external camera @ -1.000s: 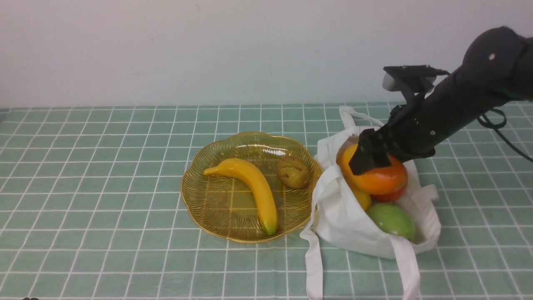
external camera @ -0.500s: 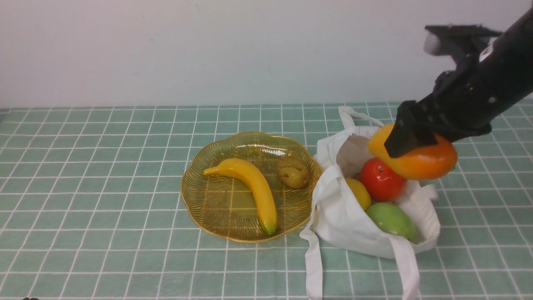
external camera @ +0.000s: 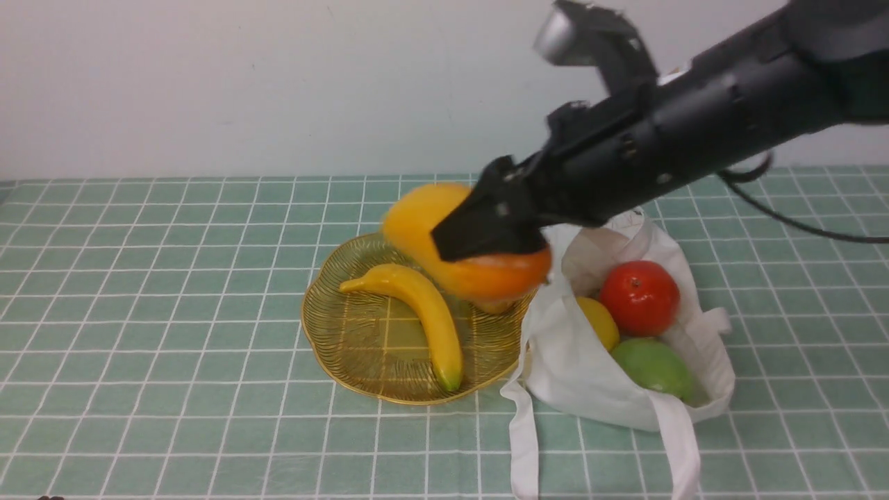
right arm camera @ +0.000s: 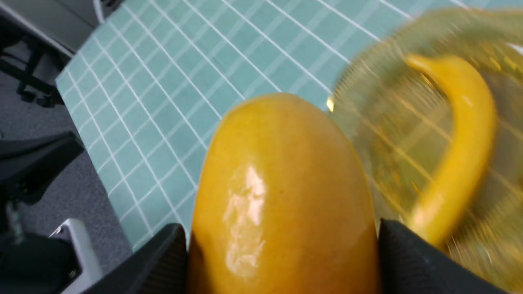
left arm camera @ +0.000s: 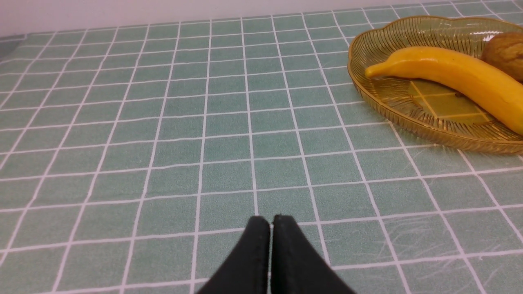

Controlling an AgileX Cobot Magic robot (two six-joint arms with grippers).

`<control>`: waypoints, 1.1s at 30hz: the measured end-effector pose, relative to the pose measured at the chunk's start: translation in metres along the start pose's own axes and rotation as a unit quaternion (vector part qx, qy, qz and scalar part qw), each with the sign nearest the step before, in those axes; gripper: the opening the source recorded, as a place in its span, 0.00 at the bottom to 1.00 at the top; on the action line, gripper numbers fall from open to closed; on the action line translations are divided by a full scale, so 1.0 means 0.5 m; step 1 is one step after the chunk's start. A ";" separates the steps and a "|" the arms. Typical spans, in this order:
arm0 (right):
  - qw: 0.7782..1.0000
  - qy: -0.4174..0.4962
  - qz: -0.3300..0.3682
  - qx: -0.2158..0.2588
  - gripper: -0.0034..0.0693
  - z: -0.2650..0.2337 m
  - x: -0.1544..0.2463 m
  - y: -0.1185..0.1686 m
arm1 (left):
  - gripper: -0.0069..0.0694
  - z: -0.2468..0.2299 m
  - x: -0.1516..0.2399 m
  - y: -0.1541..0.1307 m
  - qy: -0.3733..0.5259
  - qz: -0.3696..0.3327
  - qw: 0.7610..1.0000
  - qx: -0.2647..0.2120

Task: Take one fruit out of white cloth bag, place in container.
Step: 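Take the mango out of the bag and place it on the plate with the right gripper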

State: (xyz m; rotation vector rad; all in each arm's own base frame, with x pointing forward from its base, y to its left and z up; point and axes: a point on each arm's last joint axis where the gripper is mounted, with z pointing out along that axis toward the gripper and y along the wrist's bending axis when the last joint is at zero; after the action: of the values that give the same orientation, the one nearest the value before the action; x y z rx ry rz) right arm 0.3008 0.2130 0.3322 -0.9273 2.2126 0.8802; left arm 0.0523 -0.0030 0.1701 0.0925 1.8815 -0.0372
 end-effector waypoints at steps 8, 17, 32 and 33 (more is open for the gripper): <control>0.997 -0.028 -0.001 0.069 0.78 0.172 0.021 -0.070 | 0.08 0.000 0.000 0.000 0.000 0.000 1.000 0.000; 0.991 -0.045 0.017 0.123 0.79 0.230 0.041 -0.125 | 0.08 0.000 0.000 0.000 0.000 0.000 1.000 0.000; 0.993 -0.041 0.011 0.108 1.00 0.194 0.025 -0.116 | 0.08 0.000 0.000 0.000 0.000 0.000 1.000 0.000; 0.993 -0.043 0.007 0.106 1.00 0.170 0.018 -0.115 | 0.08 0.000 0.000 0.000 0.000 0.000 1.000 0.000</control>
State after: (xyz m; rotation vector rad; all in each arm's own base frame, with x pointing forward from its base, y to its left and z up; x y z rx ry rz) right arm 0.3608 0.2421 0.2534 -0.7611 2.1904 0.6624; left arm 0.0523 -0.0030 0.1701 0.0925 1.8815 -0.0372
